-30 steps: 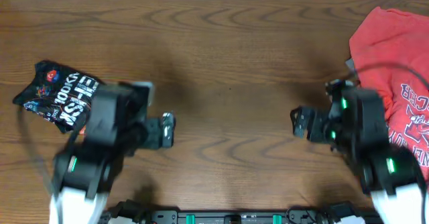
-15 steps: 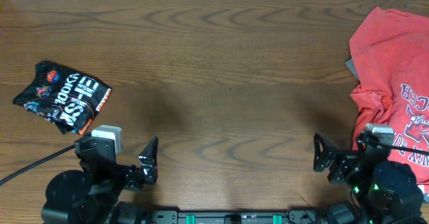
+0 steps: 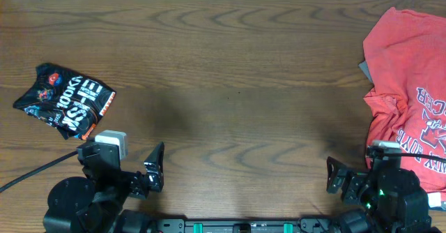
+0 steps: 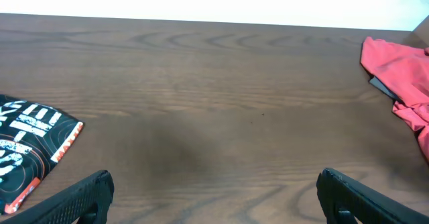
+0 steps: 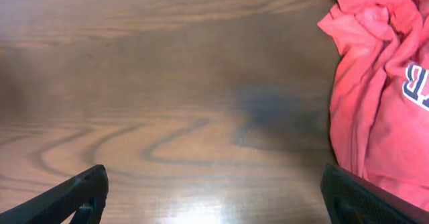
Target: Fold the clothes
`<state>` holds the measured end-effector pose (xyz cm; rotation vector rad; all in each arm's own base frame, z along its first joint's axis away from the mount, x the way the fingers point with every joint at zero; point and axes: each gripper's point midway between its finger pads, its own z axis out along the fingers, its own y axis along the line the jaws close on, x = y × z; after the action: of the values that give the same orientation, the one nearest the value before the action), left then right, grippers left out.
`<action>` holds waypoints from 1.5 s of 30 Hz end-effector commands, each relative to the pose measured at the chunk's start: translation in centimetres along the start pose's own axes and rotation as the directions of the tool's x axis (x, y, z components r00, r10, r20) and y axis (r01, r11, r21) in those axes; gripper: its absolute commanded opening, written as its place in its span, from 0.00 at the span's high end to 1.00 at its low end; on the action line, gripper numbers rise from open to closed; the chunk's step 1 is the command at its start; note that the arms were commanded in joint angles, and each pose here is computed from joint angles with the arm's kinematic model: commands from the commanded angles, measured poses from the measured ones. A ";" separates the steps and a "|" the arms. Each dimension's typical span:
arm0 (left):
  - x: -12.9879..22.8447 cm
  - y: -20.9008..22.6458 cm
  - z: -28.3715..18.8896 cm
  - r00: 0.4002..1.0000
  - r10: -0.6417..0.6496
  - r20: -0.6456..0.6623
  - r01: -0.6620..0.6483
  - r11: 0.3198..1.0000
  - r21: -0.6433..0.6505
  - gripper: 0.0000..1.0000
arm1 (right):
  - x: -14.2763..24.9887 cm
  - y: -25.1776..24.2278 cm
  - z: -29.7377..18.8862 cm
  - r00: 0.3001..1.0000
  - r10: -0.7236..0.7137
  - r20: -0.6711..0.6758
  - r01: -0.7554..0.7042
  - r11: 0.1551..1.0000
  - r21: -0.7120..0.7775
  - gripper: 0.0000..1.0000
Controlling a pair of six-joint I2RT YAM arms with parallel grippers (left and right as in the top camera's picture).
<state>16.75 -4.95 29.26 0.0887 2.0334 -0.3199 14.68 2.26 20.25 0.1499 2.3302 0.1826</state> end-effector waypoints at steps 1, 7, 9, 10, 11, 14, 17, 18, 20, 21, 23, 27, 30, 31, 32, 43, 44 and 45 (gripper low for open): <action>0.3 0.2 0.2 1.000 -0.007 -0.005 0.007 1.000 -0.011 0.02 | 0.3 -0.2 0.1 1.000 0.004 -0.010 -0.004 1.000 0.013 0.01; 0.3 0.2 0.2 1.000 -0.007 -0.005 0.007 1.000 -0.011 0.02 | -0.4 -1.5 -0.6 0.996 0.047 0.081 -0.051 0.998 0.048 0.01; 0.3 0.2 0.2 1.000 -0.007 -0.005 0.007 1.000 -0.011 0.02 | -1.0 -1.8 -0.6 0.991 0.035 0.131 -0.043 0.997 0.057 0.01; 0.3 0.2 0.2 1.000 -0.007 -0.005 0.007 1.000 -0.011 0.02 | -1.3 -1.8 -0.6 0.987 0.022 0.158 -0.032 0.998 0.056 0.01; 0.3 0.2 0.2 1.000 -0.007 -0.005 0.007 1.000 -0.011 0.02 | -1.6 -1.8 -0.5 0.983 0.003 0.186 -0.014 0.998 0.055 0.01; 0.3 0.2 0.2 1.000 -0.007 -0.005 0.007 1.000 -0.011 0.02 | -2.4 -1.6 0.1 0.955 -0.078 0.285 0.067 0.997 0.048 0.01; 0.3 0.2 0.2 1.000 -0.007 -0.005 0.007 1.000 -0.011 0.02 | -3.0 -1.8 1.0 0.916 -0.124 0.382 0.106 0.992 0.066 0.01; 0.3 0.2 0.2 1.000 -0.007 -0.006 0.007 1.000 -0.011 0.02 | -3.1 -1.9 1.3 0.904 -0.132 0.407 0.113 0.991 0.072 0.01; 0.3 0.2 0.2 1.000 -0.007 -0.006 0.007 1.000 -0.011 0.02 | -3.6 -2.0 2.0 0.870 -0.143 0.472 0.119 0.990 0.081 0.01; 0.3 0.2 0.2 1.000 -0.007 -0.006 0.007 1.000 -0.011 0.02 | -3.9 -2.0 2.5 0.864 -0.142 0.483 0.116 0.990 0.085 0.01; 0.3 0.2 0.2 1.000 -0.007 -0.005 0.007 1.000 -0.011 0.02 | -4.7 -2.0 3.5 0.839 -0.143 0.525 0.115 0.990 0.087 0.01; 0.3 0.2 0.2 1.000 -0.007 -0.006 0.007 1.000 -0.011 0.02 | -6.1 -1.7 4.8 0.772 -0.156 0.616 0.128 0.988 0.090 0.01; 0.3 0.2 0.2 1.000 -0.007 -0.005 0.007 1.000 -0.011 0.02 | -6.5 -1.6 5.7 0.733 -0.172 0.658 0.140 0.985 0.101 0.01; 0.3 0.2 0.2 1.000 -0.007 -0.005 0.007 1.000 -0.011 0.02 | -6.6 -1.6 6.0 0.717 -0.180 0.674 0.147 0.983 0.107 0.01; 0.3 0.2 0.2 1.000 -0.007 -0.005 0.007 1.000 -0.011 0.02 | -6.7 -1.6 6.3 0.707 -0.181 0.684 0.147 0.983 0.108 0.01; 0.3 0.2 0.2 1.000 -0.007 -0.005 0.007 1.000 -0.011 0.02 | -4.0 -2.4 10.1 0.747 -0.213 0.630 0.175 0.977 0.123 0.01; 0.3 0.2 0.2 1.000 -0.007 -0.005 0.007 1.000 -0.011 0.02 | -4.0 -2.1 10.1 0.746 -0.215 0.630 0.188 0.976 0.111 0.01; 0.3 0.2 0.2 1.000 -0.007 -0.006 0.007 1.000 -0.011 0.02 | -3.9 -1.8 10.1 0.746 -0.215 0.631 0.198 0.975 0.097 0.01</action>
<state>16.78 -4.96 28.95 0.0886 2.0426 -0.3188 24.64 0.31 15.89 0.0035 1.6386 -0.0222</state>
